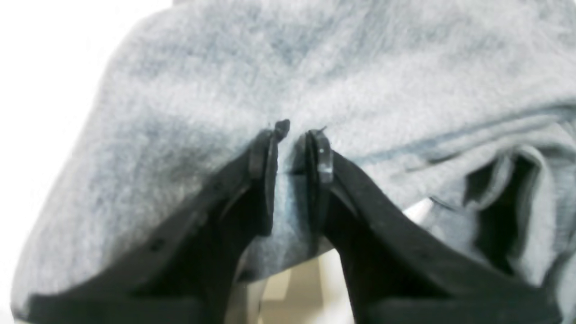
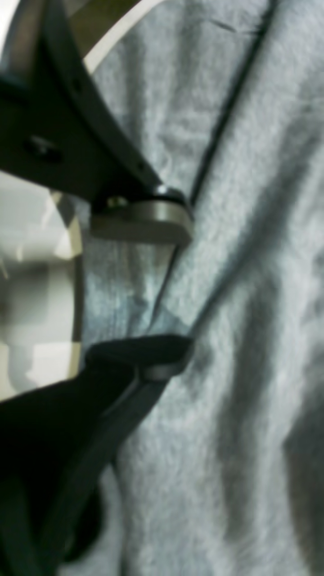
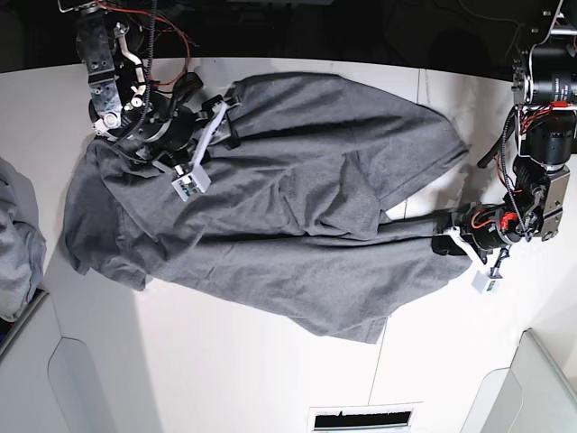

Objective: Layout the t-shirt on the table in an organized manner, then fold the t-shirt properly

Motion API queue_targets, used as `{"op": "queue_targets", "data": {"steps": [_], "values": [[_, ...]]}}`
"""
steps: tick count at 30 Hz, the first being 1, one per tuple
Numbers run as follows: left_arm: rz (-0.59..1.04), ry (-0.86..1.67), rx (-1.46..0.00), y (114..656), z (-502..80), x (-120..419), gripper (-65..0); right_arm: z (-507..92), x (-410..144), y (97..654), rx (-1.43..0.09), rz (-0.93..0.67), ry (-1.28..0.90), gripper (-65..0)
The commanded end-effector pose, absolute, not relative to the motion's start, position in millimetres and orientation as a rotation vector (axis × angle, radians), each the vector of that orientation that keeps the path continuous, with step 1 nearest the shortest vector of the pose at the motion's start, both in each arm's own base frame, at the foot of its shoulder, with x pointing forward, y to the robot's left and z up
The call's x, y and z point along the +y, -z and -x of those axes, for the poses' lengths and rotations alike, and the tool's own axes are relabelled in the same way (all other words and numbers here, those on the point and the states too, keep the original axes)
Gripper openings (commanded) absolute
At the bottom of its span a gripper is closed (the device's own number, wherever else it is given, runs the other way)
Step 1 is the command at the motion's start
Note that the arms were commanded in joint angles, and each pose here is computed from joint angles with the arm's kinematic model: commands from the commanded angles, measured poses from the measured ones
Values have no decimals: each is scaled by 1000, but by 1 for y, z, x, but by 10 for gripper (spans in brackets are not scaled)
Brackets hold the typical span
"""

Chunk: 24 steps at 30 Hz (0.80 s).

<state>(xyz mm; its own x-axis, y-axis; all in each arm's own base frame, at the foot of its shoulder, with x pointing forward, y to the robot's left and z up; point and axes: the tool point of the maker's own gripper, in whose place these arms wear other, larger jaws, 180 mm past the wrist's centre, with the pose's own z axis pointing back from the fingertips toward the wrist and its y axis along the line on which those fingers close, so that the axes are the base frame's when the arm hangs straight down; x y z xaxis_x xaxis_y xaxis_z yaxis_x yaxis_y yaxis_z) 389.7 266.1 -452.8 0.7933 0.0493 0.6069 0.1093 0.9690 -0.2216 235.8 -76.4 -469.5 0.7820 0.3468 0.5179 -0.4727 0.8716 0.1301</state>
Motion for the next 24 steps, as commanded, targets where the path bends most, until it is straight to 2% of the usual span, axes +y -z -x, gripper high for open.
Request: {"op": "queue_targets", "data": {"steps": [1, 8, 12, 17, 21, 24], "values": [[164, 19, -672, 439, -397, 297, -497, -228, -99, 477, -446, -188, -462, -321], [86, 0, -707, 409, -413, 335, -497, -246, -163, 466, -493, -73, -427, -321], [204, 36, -728, 388, -426, 313, -497, -268, -186, 447, -568, -86, -314, -321], [368, 137, -752, 356, -431, 273, -497, -283, -167, 415, -665, -208, -314, -321], [436, 168, -736, 340, -426, 258, -497, -284, -141, 391, -706, -310, -372, -321], [427, 171, -729, 342, -413, 268, -497, -276, -118, 385, -695, -406, -407, -321]]}}
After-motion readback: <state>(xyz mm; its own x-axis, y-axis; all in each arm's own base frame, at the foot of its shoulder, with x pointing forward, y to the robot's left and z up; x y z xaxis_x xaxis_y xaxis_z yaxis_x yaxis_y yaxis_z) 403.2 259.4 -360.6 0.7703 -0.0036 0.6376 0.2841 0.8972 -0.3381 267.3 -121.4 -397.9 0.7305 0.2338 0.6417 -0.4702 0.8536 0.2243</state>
